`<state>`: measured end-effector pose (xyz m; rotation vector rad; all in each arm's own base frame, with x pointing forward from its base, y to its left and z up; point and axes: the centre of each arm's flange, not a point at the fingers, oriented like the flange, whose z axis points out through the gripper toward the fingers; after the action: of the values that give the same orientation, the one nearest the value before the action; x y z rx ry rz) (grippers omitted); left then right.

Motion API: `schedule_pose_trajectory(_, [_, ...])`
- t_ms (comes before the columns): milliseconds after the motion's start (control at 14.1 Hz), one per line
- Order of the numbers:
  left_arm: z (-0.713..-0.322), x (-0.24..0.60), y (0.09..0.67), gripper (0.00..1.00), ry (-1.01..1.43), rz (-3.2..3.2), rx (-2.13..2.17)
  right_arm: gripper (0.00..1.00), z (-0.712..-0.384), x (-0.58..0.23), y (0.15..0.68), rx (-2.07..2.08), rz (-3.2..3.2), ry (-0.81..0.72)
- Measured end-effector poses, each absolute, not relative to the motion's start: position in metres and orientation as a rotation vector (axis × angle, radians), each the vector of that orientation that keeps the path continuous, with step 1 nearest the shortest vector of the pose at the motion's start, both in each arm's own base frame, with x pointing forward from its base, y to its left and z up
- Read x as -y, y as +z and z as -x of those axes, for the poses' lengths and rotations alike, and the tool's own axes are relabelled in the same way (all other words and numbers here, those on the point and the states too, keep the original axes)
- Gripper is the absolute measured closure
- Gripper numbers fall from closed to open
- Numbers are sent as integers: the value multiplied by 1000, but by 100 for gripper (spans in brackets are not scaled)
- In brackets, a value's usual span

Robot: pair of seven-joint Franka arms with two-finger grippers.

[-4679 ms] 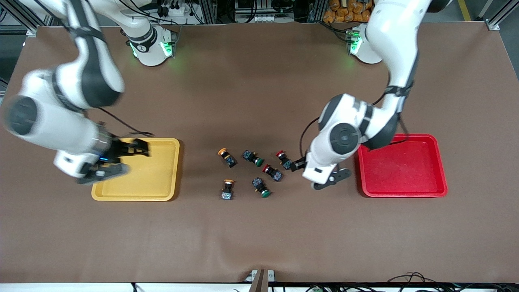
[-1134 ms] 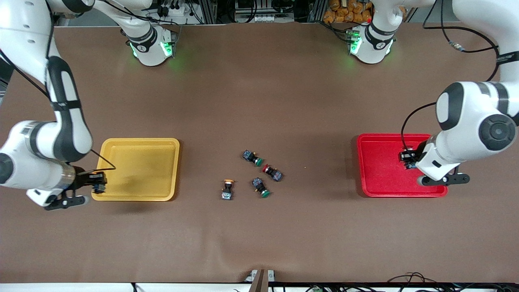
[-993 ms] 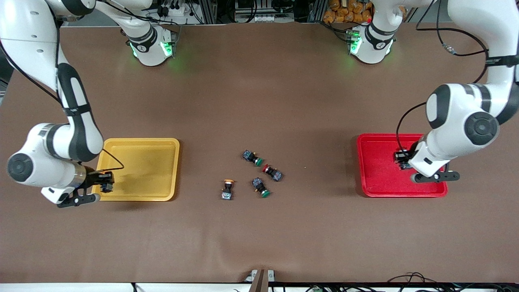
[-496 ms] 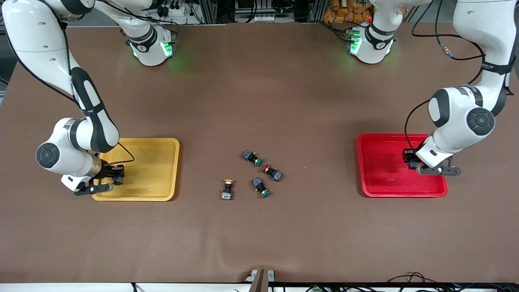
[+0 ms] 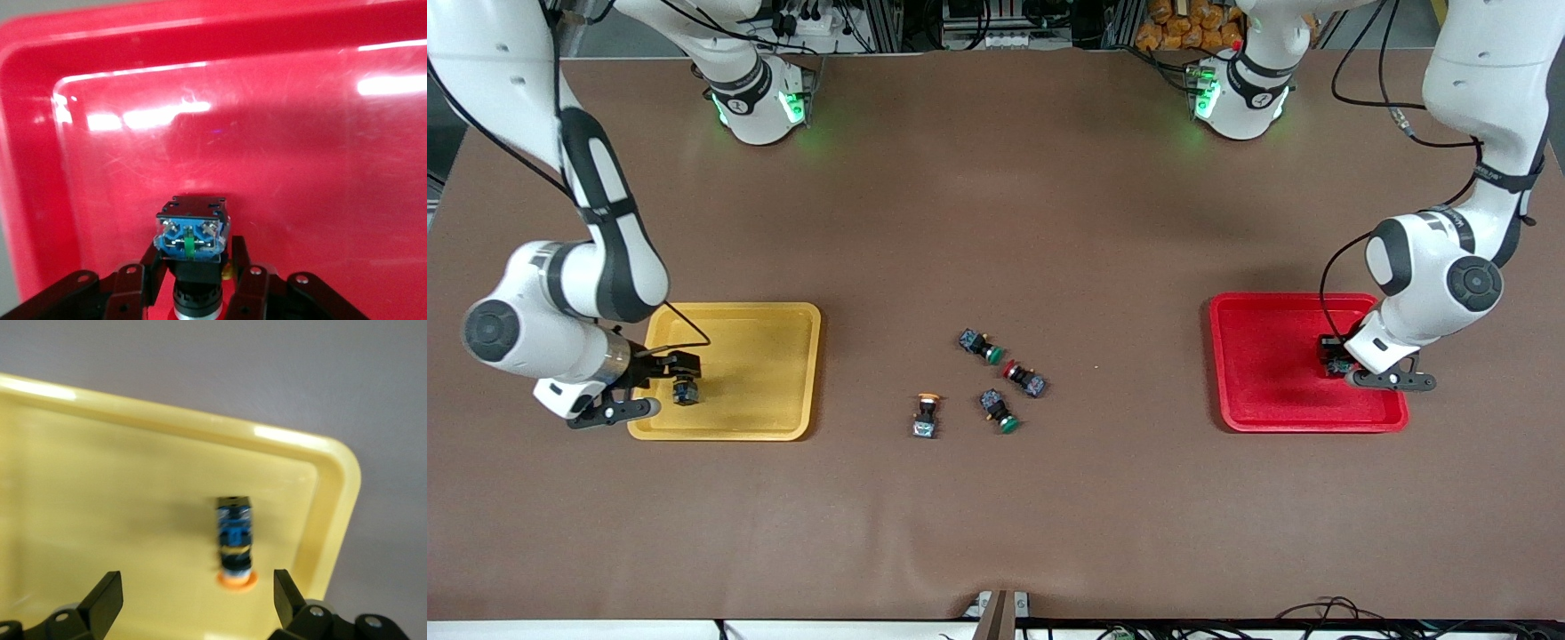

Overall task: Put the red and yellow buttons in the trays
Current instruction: 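Lower and release the held buttons into the trays with both grippers, then grasp another orange button with the right gripper while the left gripper returns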

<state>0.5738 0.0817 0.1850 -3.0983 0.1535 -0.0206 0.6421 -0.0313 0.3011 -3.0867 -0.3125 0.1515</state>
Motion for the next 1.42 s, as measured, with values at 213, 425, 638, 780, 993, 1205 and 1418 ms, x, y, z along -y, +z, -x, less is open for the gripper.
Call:
schedule_pose_trajectory(213, [-579, -83, 189, 56, -43, 3096, -152, 0, -667, -30, 414, 321, 3090, 120])
schedule_pose_trajectory(425, [-585, -79, 196, 51, -49, 3098, -161, 0, -672, -102, 445, 214, 3107, 67])
schedule_pose_trajectory(638, [-601, -62, 235, 38, 54, 3123, -136, 0, -676, -195, 412, 39, 3116, 36])
schedule_pose_trajectory(780, [-611, -36, 283, 34, 154, 3140, -69, 0, -681, -267, 380, -89, 3095, -58])
schedule_pose_trajectory(993, [-615, 13, 348, 23, 252, 3143, 27, 0, -676, -341, 323, -209, 3042, -170])
schedule_pose_trajectory(1205, [-616, 81, 370, 23, 246, 3150, 179, 0, -673, -367, 260, -245, 3021, -211])
schedule_pose_trajectory(1418, [-612, 164, 378, 23, 233, 3152, 351, 0, -671, -370, 205, -223, 3047, -217])
